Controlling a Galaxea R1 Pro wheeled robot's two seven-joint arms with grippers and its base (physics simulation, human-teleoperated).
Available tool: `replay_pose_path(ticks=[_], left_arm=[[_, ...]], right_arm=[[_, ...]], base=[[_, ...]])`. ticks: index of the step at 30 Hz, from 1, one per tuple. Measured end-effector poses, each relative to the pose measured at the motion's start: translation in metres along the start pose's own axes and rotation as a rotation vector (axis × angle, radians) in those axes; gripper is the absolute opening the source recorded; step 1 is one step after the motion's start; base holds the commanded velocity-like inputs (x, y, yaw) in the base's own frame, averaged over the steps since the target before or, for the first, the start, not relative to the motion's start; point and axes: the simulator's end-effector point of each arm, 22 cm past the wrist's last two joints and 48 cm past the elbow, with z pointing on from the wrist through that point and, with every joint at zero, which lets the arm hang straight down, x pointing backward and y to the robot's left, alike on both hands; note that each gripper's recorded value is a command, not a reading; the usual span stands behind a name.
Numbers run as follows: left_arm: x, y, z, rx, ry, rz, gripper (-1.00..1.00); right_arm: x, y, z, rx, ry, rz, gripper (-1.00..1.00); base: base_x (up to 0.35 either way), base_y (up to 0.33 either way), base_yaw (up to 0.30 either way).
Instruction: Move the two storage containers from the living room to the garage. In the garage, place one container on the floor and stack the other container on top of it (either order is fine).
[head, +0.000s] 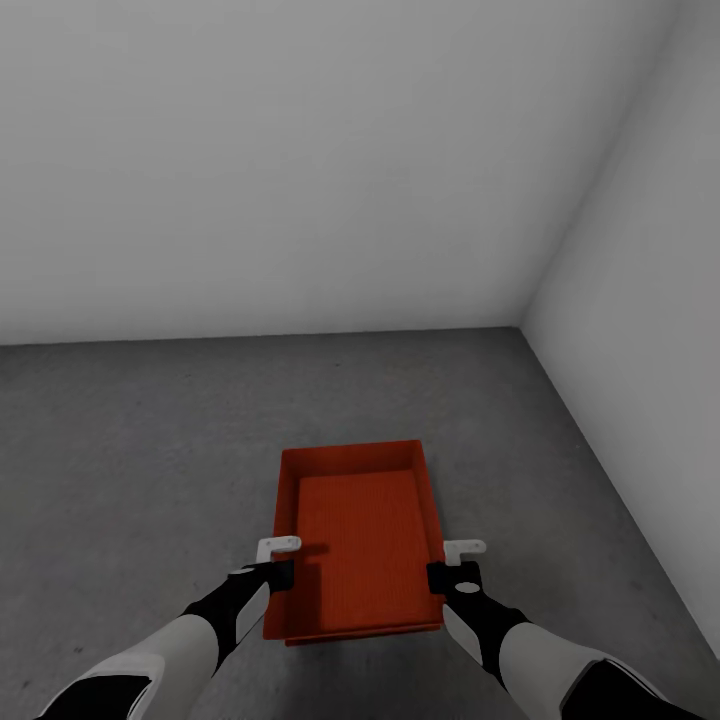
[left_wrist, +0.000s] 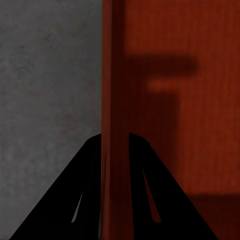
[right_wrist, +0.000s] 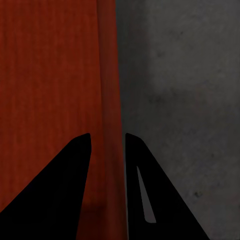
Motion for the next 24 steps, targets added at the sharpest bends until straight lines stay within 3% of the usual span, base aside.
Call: replay_pose_path(ticks=[24], left_arm=[[0.0066,0.0011,0.0043,-0.001,0.013,0.0,-1.0]], right_arm=[[0.0074,0.0013,0.0033,-0.001,0.013,-0.001,-1.0]], base=[[0.0,0.0,0.0]])
